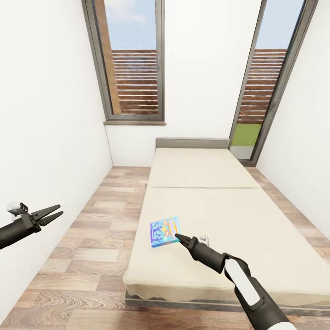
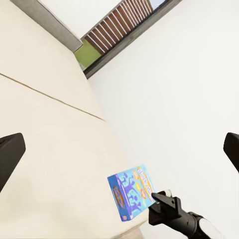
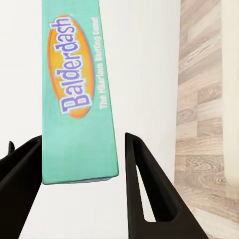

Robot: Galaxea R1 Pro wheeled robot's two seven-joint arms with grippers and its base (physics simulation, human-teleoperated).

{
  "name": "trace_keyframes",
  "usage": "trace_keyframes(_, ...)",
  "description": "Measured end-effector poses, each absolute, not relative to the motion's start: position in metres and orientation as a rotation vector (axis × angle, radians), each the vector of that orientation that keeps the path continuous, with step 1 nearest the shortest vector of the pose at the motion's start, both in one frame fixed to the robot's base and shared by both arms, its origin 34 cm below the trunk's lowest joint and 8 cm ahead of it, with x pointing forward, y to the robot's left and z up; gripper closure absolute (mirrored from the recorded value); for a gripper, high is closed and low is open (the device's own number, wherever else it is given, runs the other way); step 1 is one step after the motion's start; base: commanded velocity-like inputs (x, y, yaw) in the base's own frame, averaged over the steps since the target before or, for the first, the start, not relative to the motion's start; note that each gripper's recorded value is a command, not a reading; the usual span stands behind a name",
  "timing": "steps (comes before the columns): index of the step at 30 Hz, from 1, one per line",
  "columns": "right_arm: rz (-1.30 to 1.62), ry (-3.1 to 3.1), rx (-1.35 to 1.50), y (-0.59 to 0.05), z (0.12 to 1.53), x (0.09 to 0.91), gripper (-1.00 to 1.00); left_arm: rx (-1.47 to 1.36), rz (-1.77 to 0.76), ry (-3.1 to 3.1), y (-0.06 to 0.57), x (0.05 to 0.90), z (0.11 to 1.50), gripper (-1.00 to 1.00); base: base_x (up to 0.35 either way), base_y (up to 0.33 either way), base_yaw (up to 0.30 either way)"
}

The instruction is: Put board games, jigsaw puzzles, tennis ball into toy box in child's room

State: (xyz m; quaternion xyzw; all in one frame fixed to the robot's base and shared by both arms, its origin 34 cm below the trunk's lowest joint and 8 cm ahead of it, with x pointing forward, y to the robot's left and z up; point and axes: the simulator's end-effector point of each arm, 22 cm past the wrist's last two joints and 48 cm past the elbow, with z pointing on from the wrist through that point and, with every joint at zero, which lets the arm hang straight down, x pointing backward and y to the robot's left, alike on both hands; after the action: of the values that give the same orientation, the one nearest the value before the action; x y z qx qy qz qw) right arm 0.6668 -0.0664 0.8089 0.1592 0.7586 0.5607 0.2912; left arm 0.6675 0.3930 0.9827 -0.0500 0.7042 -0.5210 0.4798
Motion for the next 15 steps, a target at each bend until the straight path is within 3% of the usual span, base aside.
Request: trace_keyframes(15, 1.445, 1.934, 0.531, -0.107, 0.838, 0.684, 1.0, -0.123, -1.277, 1.721, 0.39, 0.668, 1.006, -1.0, 0.0, 0.0, 0.0)
